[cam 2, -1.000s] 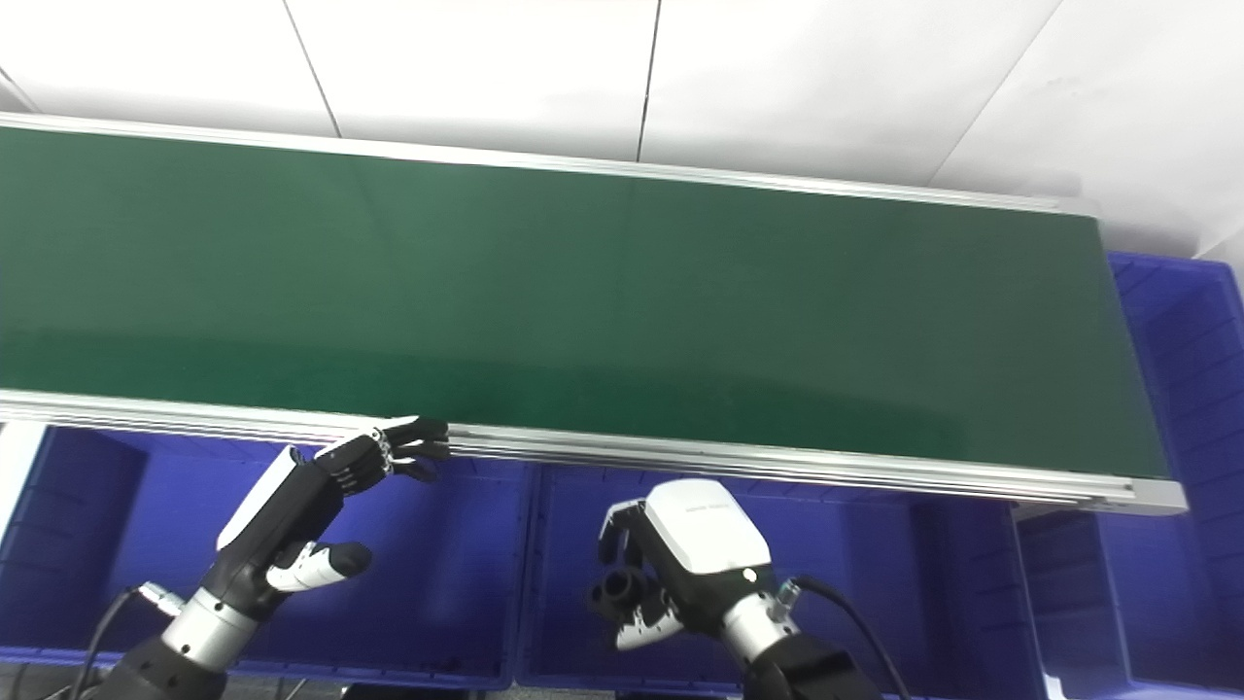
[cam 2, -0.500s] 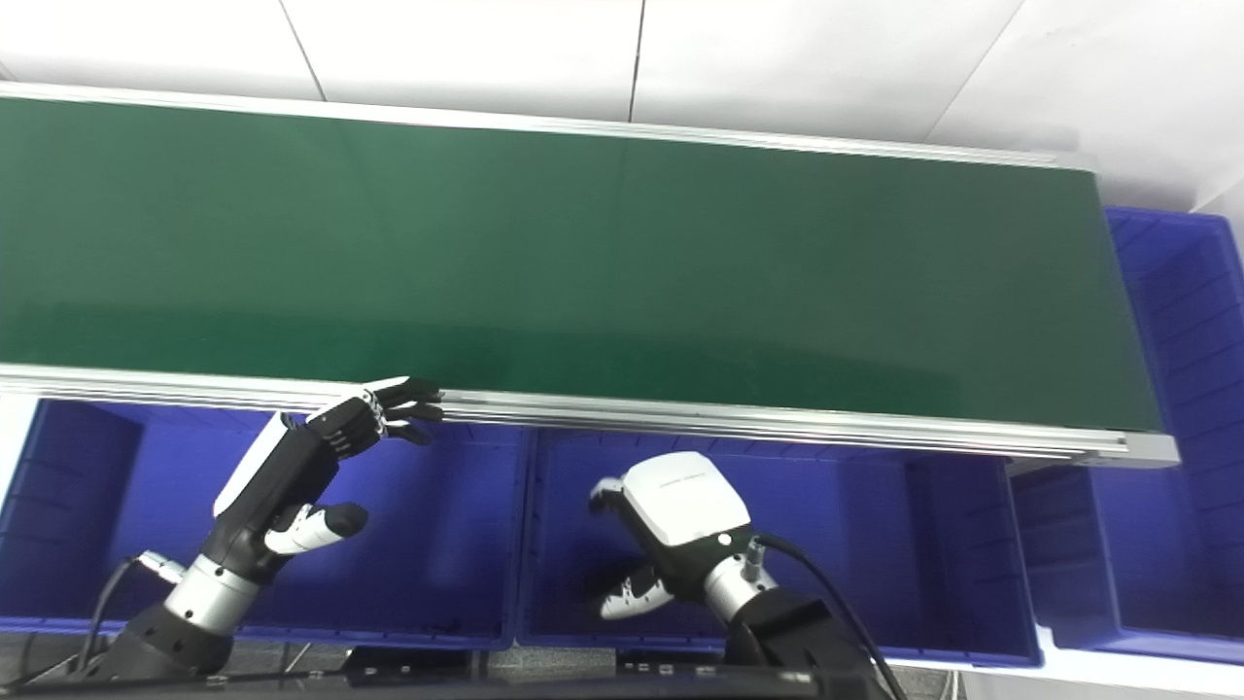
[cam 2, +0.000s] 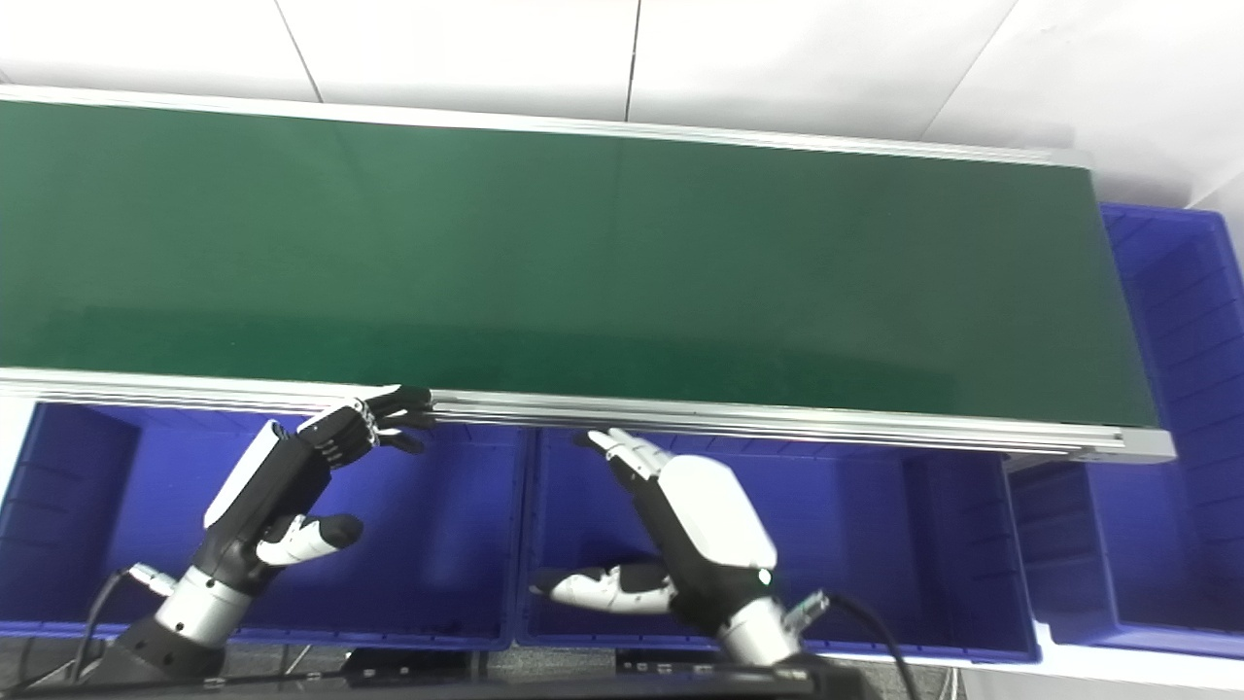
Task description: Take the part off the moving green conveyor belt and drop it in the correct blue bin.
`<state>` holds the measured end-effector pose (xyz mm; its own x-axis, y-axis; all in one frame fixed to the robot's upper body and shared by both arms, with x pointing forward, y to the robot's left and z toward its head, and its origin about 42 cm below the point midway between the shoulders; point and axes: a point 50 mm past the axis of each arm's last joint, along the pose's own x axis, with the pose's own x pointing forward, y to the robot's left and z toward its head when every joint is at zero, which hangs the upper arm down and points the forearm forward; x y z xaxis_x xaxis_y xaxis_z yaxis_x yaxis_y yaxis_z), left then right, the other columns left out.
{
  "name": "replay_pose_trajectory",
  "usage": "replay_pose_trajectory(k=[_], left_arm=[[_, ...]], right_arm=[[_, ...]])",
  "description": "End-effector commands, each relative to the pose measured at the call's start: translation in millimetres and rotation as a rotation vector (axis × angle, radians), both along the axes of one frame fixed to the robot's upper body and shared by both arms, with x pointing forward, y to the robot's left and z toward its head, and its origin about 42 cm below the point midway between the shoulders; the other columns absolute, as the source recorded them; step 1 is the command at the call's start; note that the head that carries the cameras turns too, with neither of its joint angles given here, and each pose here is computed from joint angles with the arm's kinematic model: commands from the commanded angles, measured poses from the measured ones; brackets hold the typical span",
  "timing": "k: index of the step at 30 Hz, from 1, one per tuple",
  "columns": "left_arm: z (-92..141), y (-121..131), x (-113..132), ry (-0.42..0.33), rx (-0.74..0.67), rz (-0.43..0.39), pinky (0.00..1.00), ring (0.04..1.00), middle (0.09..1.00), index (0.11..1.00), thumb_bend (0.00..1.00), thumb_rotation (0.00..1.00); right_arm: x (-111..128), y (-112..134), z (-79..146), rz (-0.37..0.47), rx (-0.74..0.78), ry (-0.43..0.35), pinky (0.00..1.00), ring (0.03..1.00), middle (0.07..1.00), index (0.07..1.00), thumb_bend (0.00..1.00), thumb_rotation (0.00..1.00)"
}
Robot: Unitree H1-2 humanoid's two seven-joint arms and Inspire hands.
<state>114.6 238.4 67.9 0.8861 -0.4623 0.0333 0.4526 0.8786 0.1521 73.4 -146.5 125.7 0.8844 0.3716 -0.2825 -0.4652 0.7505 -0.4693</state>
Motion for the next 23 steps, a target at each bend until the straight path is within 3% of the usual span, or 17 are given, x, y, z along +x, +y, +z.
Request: replay_pose_trajectory(k=[1,17,23], left_arm=[[10.5,0.2,-0.7,-0.057,-0.02,-0.006,0.65,0.758,0.811,0.791,0.71,0.74],[3.6,-4.5,-7.6,-0.03,-0.015,0.013,0.71,0.8,0.832,0.801,0.72,0.71],[3.8,-3.7,-9.3,-0.03,0.004,0.003,0.71,0.799,0.842,0.809,0.71,0.7]], right_arm=[[-2.6,1.0,4.0,-0.004,0.105,-0.066,0.84,0.906,0.93,0.94,0.64,0.6],[-3.5,-5.2,-15.6,-0.112,0.218,-0.048,0.84,0.912,0.961,0.976,0.65,0.7],[0.0,-9.4,-25.2,-0.119,0.273,-0.036,0.87,0.94,0.986,0.986,0.64,0.65]])
